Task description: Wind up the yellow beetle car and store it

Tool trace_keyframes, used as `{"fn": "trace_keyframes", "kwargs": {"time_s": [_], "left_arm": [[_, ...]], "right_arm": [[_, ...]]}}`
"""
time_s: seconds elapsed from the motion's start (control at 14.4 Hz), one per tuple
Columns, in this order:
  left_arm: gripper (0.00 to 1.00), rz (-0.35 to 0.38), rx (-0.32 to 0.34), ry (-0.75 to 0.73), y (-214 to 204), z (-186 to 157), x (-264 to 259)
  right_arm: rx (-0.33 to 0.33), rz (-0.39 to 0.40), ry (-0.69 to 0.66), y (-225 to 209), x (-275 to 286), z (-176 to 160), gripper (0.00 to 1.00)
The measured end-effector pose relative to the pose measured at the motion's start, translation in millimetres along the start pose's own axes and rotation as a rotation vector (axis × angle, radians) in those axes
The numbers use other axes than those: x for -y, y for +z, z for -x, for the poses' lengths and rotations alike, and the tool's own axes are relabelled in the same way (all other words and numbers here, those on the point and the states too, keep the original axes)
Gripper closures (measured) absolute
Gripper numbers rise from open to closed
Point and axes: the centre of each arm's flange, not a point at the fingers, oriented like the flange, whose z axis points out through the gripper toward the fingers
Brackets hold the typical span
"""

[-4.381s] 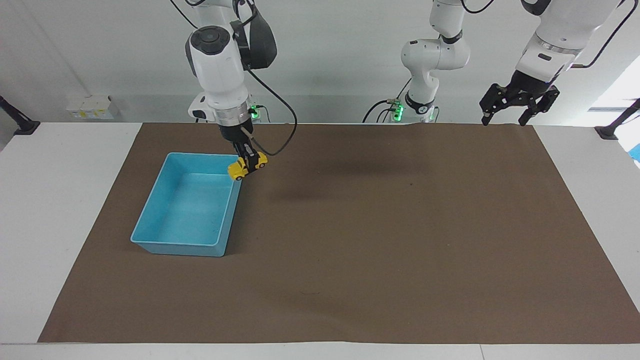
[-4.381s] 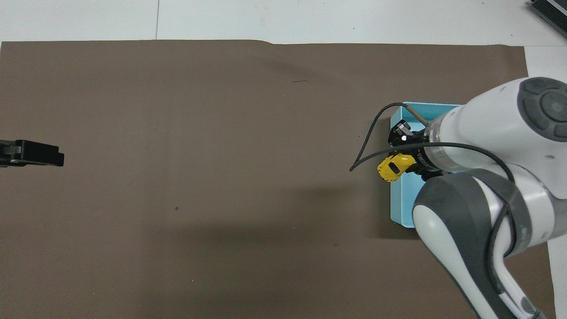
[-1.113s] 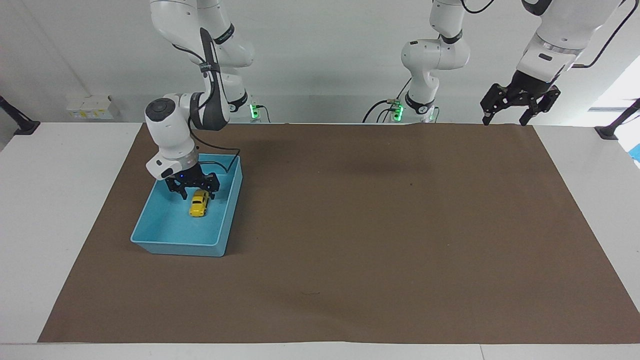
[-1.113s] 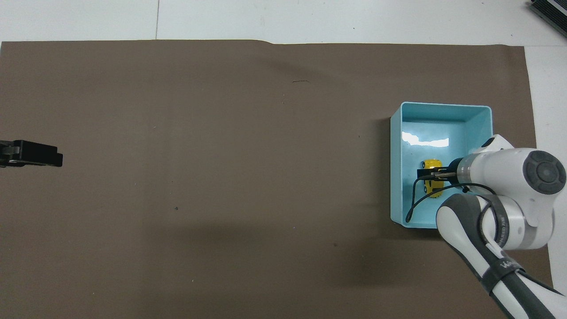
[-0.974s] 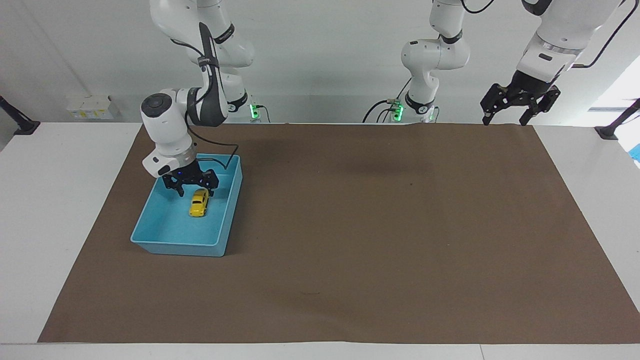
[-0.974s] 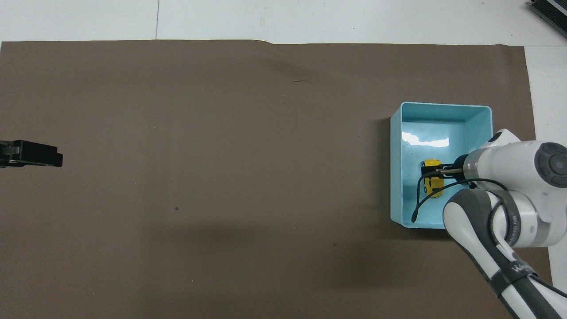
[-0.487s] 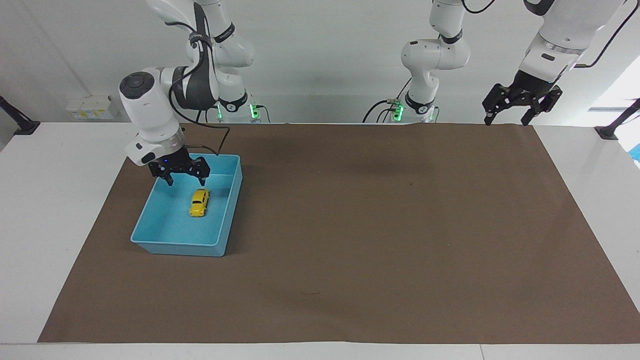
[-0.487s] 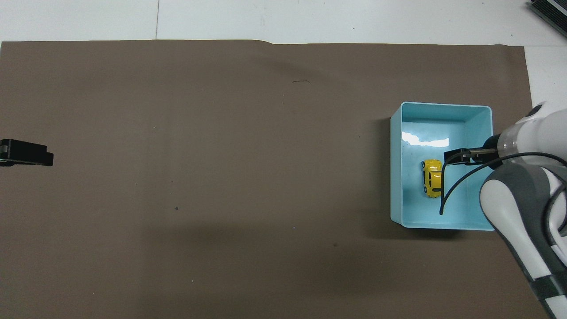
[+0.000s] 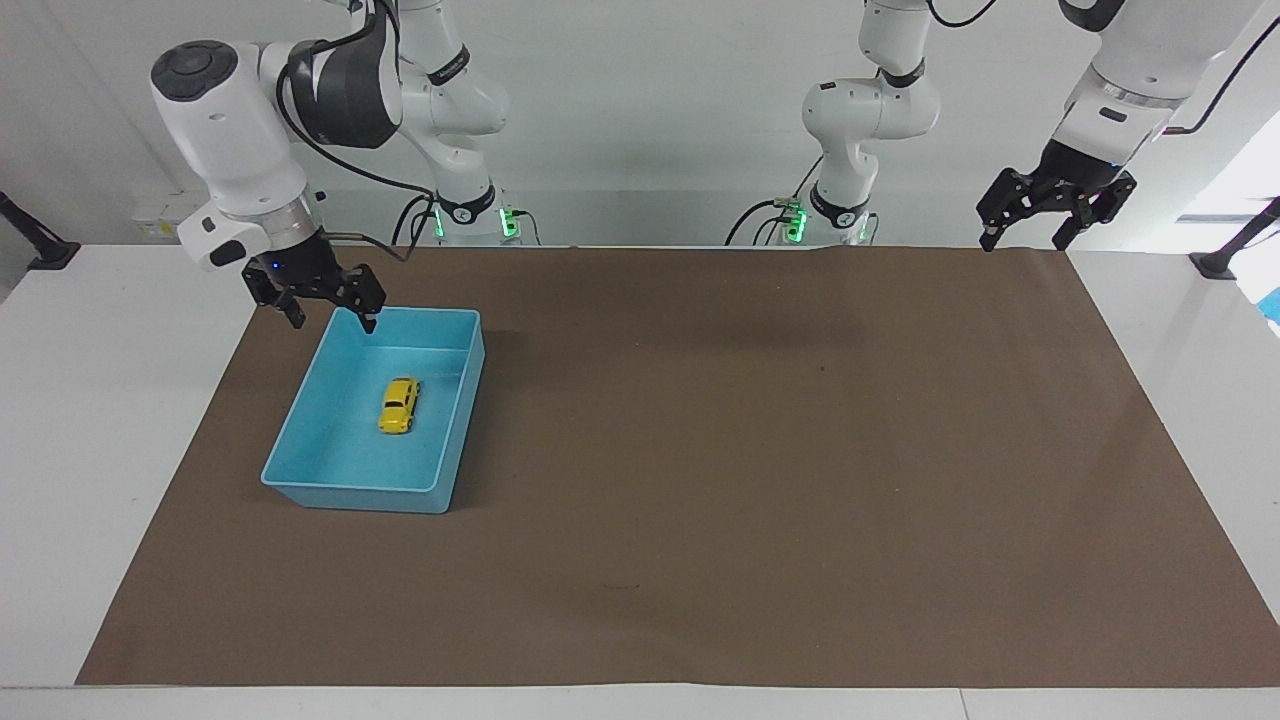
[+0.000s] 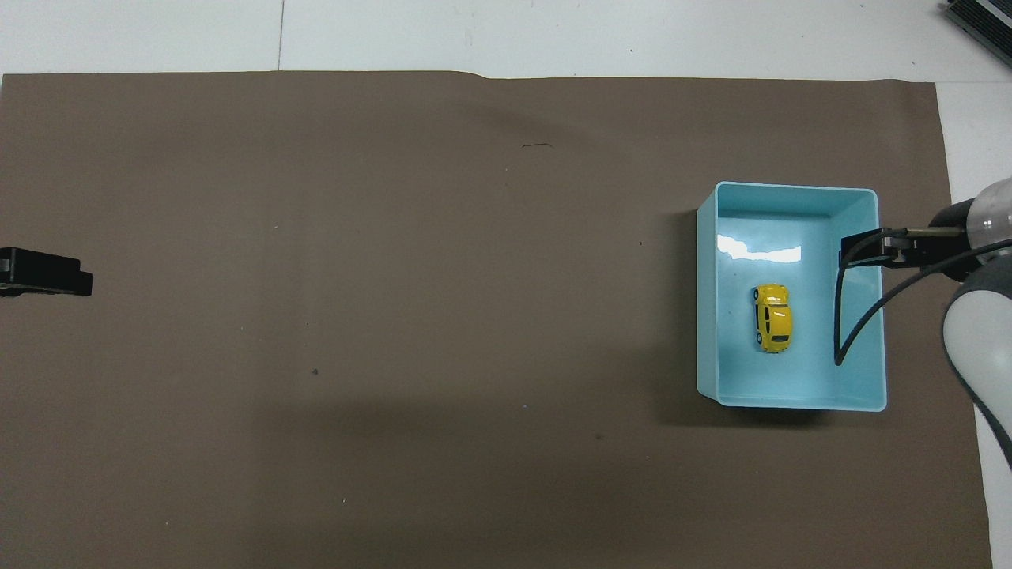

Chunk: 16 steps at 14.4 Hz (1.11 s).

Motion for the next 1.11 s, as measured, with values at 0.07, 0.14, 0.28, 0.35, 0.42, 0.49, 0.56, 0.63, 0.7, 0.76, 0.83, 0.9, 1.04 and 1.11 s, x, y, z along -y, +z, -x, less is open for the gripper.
{"fn": "trace_keyframes", "kwargs": {"time_s": [0.07, 0.14, 0.28, 0.35, 0.42, 0.49, 0.56, 0.63, 0.7, 0.76, 0.83, 0.9, 1.04, 1.11], "left_arm": [[0.00, 0.000, 0.000, 0.000, 0, 0, 0], [0.00, 0.000, 0.000, 0.000, 0, 0, 0], [0.00, 0.000, 0.000, 0.000, 0, 0, 0], [0.00, 0.000, 0.000, 0.000, 0, 0, 0], [0.00, 0.000, 0.000, 0.000, 0, 0, 0], [0.00, 0.000, 0.000, 0.000, 0, 0, 0], [0.00, 0.000, 0.000, 0.000, 0, 0, 0], [0.00, 0.000, 0.000, 0.000, 0, 0, 0], [0.00, 0.000, 0.000, 0.000, 0, 0, 0], [0.00, 0.000, 0.000, 0.000, 0, 0, 0], [0.00, 0.000, 0.000, 0.000, 0, 0, 0], [0.00, 0.000, 0.000, 0.000, 0, 0, 0], [0.00, 0.000, 0.000, 0.000, 0, 0, 0], [0.00, 0.000, 0.000, 0.000, 0, 0, 0]], "right_arm": [[0.007, 0.000, -0.002, -9, 3, 1, 0.00], [0.015, -0.001, 0.002, -19, 6, 3, 0.00], [0.031, 0.000, 0.014, -40, 5, 6, 0.00], [0.035, 0.001, 0.017, -50, 4, 8, 0.00], [0.041, 0.001, 0.020, -57, 2, 9, 0.00], [0.049, 0.000, 0.022, -61, 1, 11, 0.00], [0.058, -0.001, 0.023, -65, 1, 13, 0.00], [0.061, -0.002, 0.026, -69, 1, 14, 0.00], [0.057, -0.005, 0.033, -75, 2, 14, 0.00], [0.050, -0.007, 0.037, -78, 2, 15, 0.00], [0.048, -0.007, 0.038, -79, 2, 15, 0.00], [0.050, -0.007, 0.038, -79, 2, 16, 0.00], [0.055, -0.006, 0.038, -75, 2, 19, 0.00], [0.058, -0.006, 0.038, -74, 2, 20, 0.00]]}}
